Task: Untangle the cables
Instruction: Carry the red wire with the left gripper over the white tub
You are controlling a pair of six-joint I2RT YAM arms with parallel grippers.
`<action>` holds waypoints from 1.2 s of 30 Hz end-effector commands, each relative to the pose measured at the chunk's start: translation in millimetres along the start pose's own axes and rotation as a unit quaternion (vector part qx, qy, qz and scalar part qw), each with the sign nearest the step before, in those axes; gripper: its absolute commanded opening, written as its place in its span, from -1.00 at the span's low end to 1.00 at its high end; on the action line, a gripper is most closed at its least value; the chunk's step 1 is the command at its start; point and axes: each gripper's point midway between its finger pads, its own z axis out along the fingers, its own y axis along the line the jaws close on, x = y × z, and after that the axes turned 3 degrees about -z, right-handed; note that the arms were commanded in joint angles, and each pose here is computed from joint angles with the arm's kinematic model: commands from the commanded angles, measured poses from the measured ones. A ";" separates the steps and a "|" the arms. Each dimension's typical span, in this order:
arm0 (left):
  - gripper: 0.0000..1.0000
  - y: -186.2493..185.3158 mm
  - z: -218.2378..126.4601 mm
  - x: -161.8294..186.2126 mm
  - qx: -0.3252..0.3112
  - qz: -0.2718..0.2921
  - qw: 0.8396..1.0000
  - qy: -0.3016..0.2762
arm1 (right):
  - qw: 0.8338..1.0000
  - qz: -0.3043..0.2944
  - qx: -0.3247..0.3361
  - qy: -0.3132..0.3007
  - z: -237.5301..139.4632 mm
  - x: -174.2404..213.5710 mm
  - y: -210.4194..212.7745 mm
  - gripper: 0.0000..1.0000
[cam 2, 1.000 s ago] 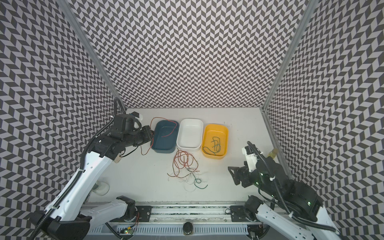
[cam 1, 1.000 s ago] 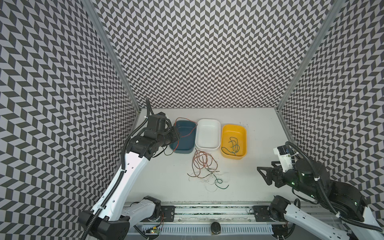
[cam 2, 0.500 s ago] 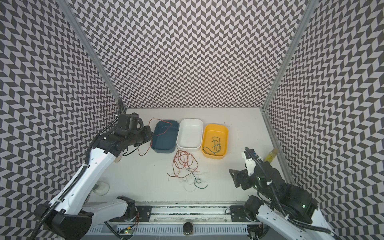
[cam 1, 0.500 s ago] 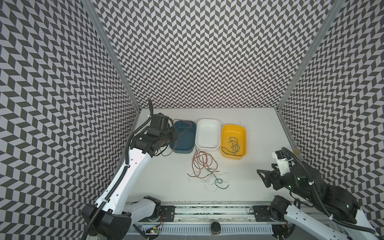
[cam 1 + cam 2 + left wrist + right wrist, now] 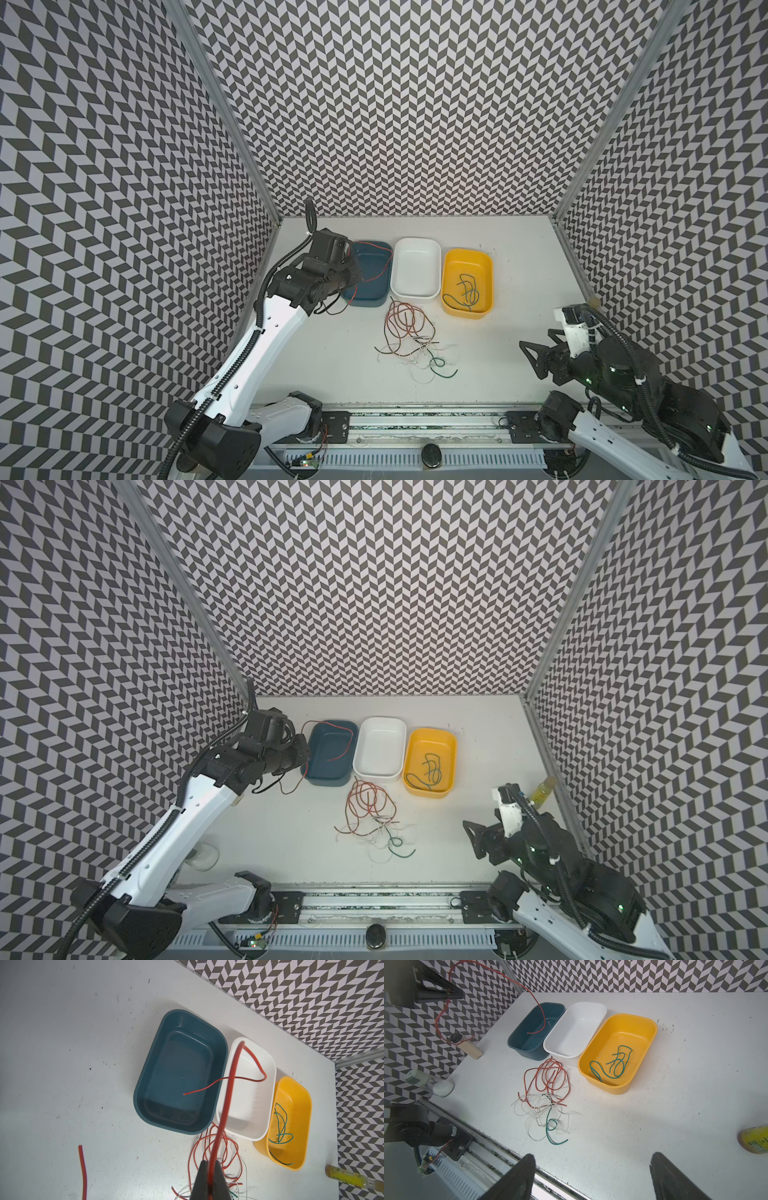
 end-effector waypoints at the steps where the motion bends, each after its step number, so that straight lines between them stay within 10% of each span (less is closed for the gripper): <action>1: -1.00 -5.4 -5.7 -4.3 -0.006 -0.003 1.000 -0.016 | 1.000 0.008 0.003 -0.025 -1.8 -8.4 -1.7 0.73; 36: -1.00 -112.7 52.1 34.6 0.045 0.056 0.996 0.053 | 0.999 0.016 0.001 -0.045 -7.6 -8.8 -5.1 0.73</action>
